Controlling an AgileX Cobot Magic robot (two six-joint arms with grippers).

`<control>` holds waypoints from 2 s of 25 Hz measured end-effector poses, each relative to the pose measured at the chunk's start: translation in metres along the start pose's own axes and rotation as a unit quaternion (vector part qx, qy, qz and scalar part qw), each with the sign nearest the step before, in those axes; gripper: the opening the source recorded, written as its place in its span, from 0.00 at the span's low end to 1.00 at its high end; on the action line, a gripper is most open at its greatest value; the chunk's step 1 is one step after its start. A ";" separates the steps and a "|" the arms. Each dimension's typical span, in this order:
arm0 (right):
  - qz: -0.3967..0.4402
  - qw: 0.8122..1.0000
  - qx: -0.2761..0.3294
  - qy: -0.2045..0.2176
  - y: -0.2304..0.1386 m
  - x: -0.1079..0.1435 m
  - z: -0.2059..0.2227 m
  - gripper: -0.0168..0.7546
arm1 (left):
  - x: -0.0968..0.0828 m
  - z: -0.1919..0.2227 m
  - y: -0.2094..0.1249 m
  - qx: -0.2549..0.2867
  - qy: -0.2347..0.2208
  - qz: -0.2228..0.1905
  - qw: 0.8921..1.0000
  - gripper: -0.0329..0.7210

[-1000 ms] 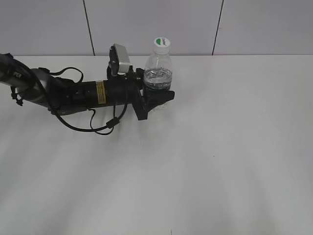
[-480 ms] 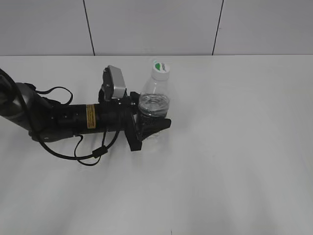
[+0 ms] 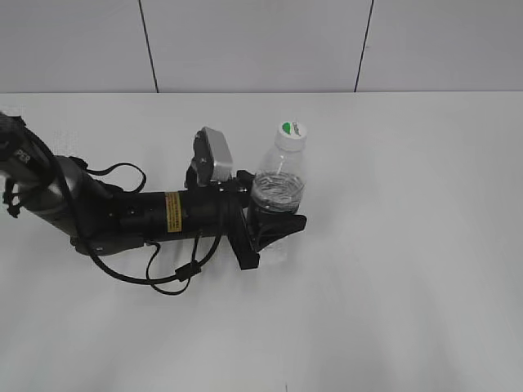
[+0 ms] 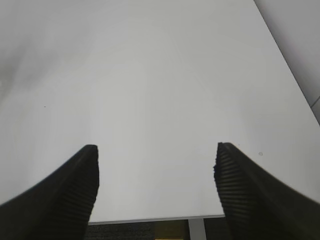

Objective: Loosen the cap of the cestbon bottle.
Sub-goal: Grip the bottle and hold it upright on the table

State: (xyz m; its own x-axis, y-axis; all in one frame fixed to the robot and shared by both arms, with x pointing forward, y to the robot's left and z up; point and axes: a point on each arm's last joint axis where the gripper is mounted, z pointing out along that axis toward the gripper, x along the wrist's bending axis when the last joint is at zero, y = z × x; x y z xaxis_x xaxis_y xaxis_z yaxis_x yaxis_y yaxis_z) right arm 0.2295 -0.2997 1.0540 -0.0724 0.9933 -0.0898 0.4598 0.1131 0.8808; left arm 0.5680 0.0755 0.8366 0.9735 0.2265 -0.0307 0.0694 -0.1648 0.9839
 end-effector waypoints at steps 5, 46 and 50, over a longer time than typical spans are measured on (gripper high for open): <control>0.000 1.000 0.000 0.000 0.000 0.000 0.000 0.74 | 0.001 0.001 -0.010 0.002 0.008 -0.016 1.000 0.58; 0.000 1.000 0.000 0.000 0.000 0.000 0.000 0.74 | 0.008 0.006 -0.017 -0.028 0.021 -0.046 0.998 0.58; 0.000 1.000 0.000 0.000 0.000 0.000 0.000 0.74 | 0.008 0.006 -0.017 -0.028 0.021 -0.042 0.999 0.58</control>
State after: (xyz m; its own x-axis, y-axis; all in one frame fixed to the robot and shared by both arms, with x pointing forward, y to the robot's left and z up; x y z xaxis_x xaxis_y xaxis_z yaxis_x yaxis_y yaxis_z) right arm 0.2295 -0.2997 1.0540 -0.0724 0.9933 -0.0898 0.4598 0.1131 0.8808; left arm 0.5757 0.0739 0.8184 0.9550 0.2769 -0.1067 0.1362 -0.0897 0.9866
